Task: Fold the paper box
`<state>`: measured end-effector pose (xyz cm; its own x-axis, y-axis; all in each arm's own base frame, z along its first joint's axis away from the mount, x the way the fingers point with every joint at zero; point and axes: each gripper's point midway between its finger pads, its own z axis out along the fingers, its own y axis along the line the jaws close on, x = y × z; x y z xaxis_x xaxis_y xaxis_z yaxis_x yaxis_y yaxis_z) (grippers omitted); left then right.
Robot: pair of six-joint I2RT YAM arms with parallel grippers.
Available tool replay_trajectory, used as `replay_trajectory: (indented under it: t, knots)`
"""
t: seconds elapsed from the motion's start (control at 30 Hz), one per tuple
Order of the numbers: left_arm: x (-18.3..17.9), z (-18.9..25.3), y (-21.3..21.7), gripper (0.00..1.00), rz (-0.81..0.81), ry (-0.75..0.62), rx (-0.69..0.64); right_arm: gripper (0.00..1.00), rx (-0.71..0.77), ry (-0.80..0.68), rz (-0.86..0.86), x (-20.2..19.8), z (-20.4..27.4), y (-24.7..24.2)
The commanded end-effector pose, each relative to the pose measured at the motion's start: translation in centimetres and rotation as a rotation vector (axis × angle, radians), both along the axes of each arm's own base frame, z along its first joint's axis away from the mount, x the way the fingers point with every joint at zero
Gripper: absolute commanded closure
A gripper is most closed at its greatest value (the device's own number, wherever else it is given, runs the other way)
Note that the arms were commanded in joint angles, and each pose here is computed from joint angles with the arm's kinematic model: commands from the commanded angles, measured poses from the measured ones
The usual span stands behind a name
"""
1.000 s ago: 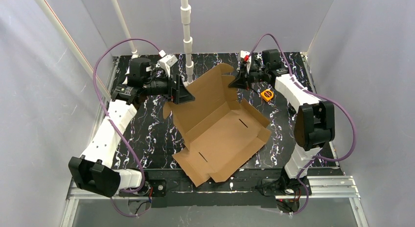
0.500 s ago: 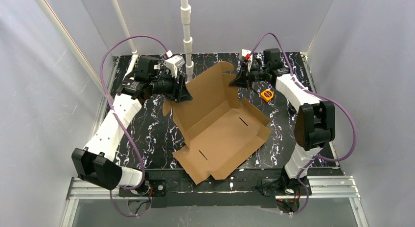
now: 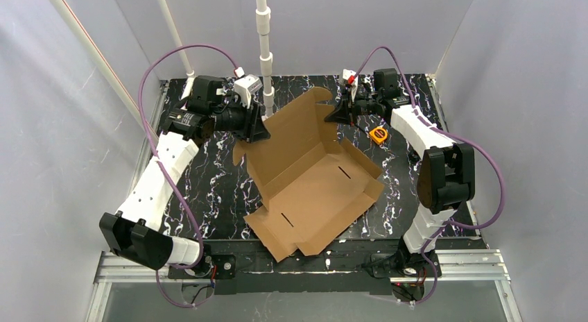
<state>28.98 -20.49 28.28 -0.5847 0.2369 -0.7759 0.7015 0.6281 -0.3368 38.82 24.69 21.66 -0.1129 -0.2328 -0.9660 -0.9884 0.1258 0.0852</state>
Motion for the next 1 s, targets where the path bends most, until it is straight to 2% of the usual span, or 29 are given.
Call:
replay_trajectory:
  t: [0.0,0.33,0.6,0.7,0.77,0.9,0.93,0.97]
  knots:
    - [-0.5,1.8,-0.1,0.63,-0.024,-0.03,-0.011,0.99,0.03,-0.067,0.005,0.0,2.3,-0.1]
    - [-1.0,1.5,-0.5,0.65,-0.048,0.005,-0.029,0.99,0.026,-0.062,0.001,0.1,2.1,-0.1]
    - [-0.6,0.9,0.0,0.75,-0.033,-0.006,0.013,0.99,0.025,-0.057,-0.002,0.2,1.9,-0.1]
    - [-0.6,0.7,0.0,0.87,-0.037,0.003,0.019,0.99,0.026,-0.056,-0.002,0.2,1.9,-0.1]
    - [-0.6,0.6,0.0,0.98,-0.039,0.008,0.024,0.99,0.025,-0.053,-0.002,0.2,1.8,-0.1]
    - [-0.3,0.9,0.4,1.0,-0.022,-0.013,0.039,0.99,0.028,-0.05,-0.001,0.2,1.8,-0.1]
    - [-0.1,1.2,0.5,1.0,-0.017,-0.028,0.044,0.93,0.028,-0.044,-0.003,0.2,1.7,-0.1]
    - [0.0,1.4,0.6,1.0,-0.011,-0.045,0.05,0.8,0.03,-0.039,-0.005,0.2,1.7,-0.1]
